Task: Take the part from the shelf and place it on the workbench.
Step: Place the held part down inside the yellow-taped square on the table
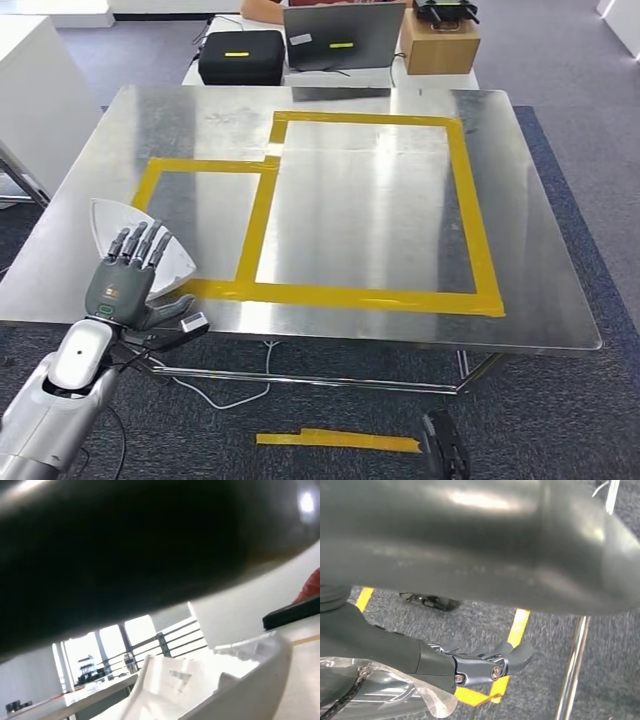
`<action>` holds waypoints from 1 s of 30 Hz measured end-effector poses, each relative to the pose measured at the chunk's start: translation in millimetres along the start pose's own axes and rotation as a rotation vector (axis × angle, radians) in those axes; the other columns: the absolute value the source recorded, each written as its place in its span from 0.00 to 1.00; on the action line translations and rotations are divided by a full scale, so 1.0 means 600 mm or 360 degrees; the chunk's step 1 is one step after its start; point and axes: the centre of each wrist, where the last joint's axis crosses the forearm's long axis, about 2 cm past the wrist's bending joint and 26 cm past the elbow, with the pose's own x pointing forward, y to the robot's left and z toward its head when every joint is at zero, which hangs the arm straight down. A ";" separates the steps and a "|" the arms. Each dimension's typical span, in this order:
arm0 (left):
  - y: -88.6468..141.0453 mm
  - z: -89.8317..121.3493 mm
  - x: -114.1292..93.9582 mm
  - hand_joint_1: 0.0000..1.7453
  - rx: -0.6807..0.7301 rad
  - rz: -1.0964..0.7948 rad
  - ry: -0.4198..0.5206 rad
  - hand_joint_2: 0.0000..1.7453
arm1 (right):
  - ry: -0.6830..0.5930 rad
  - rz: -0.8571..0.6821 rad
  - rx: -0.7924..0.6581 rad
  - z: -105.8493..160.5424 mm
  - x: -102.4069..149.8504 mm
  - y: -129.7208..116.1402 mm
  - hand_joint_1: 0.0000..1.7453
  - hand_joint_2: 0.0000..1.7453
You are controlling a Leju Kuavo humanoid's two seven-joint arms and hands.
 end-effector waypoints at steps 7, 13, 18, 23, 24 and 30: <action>-0.001 0.001 -0.002 0.00 -0.0002 -0.0003 0.0018 0.00 | 0.0002 -0.0004 -0.0002 0.001 -0.001 0.001 0.00 0.00; -0.001 0.005 -0.001 0.00 -0.0014 -0.0003 0.0031 0.00 | 0.0005 -0.0005 -0.0007 0.001 -0.003 0.001 0.00 0.00; 0.003 0.004 -0.004 0.00 -0.0010 -0.0005 0.0045 0.00 | 0.0006 -0.0007 -0.0004 0.002 -0.004 0.003 0.00 0.00; 0.002 0.011 -0.004 0.00 -0.0023 0.0002 0.0063 0.00 | 0.0010 -0.0001 -0.0002 0.002 -0.004 0.003 0.00 0.00; 0.001 0.015 -0.005 0.00 -0.0032 0.0007 0.0074 0.00 | 0.0014 0.0002 -0.0001 0.002 -0.004 0.003 0.00 0.00; -0.004 0.046 -0.039 0.00 -0.0055 0.0008 0.0149 0.00 | 0.0023 0.0018 0.0002 0.000 0.000 0.006 0.00 0.00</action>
